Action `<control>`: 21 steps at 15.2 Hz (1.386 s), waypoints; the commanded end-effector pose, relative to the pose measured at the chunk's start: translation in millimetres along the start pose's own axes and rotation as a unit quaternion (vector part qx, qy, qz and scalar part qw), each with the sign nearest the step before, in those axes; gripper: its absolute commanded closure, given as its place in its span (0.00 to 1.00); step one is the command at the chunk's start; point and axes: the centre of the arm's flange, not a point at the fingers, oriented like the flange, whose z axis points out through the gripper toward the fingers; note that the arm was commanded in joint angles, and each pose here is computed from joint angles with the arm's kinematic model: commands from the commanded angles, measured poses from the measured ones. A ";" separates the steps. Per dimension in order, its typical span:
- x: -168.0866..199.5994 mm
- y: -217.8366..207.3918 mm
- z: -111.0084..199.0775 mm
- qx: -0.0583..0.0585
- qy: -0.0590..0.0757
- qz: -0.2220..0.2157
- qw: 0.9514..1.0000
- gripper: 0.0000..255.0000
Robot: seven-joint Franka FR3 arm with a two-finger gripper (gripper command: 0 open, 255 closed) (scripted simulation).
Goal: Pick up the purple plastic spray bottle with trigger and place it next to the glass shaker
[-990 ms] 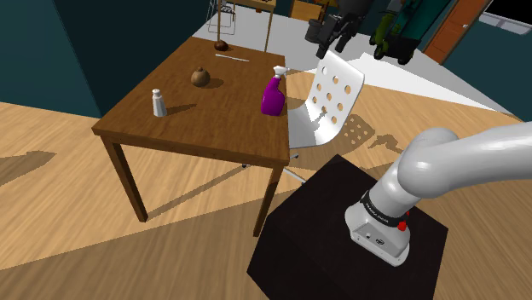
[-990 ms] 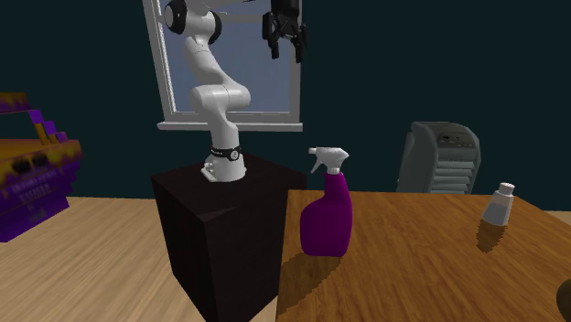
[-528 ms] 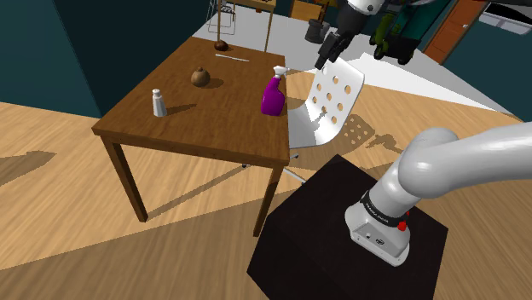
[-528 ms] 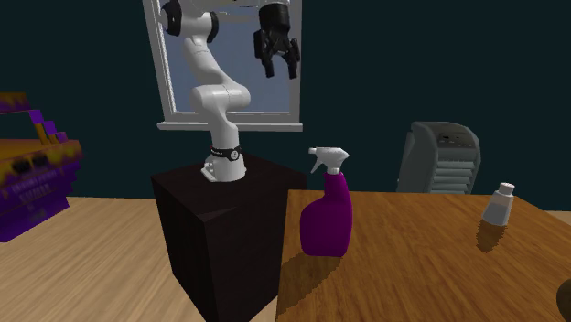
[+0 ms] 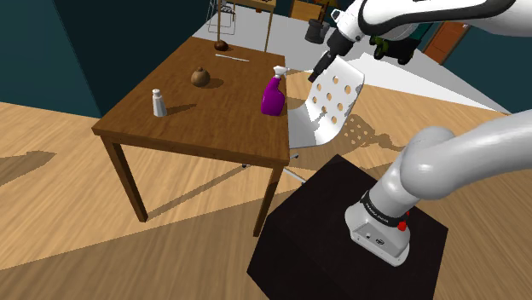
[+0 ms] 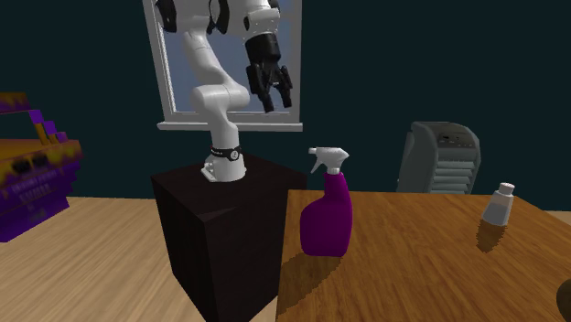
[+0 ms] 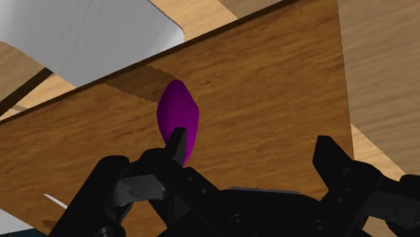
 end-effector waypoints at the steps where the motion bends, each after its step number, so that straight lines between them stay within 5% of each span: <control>1: 0.7 19.6 20.2 0.009 0.014 -0.025 1.000 0.00; 8: 14.5 83.9 94.2 0.046 0.060 -0.105 0.992 0.00; 16: 50.2 145.9 181.7 0.089 0.111 -0.194 0.971 0.00; 21: 56.9 144.5 207.3 0.091 0.114 -0.200 0.969 0.00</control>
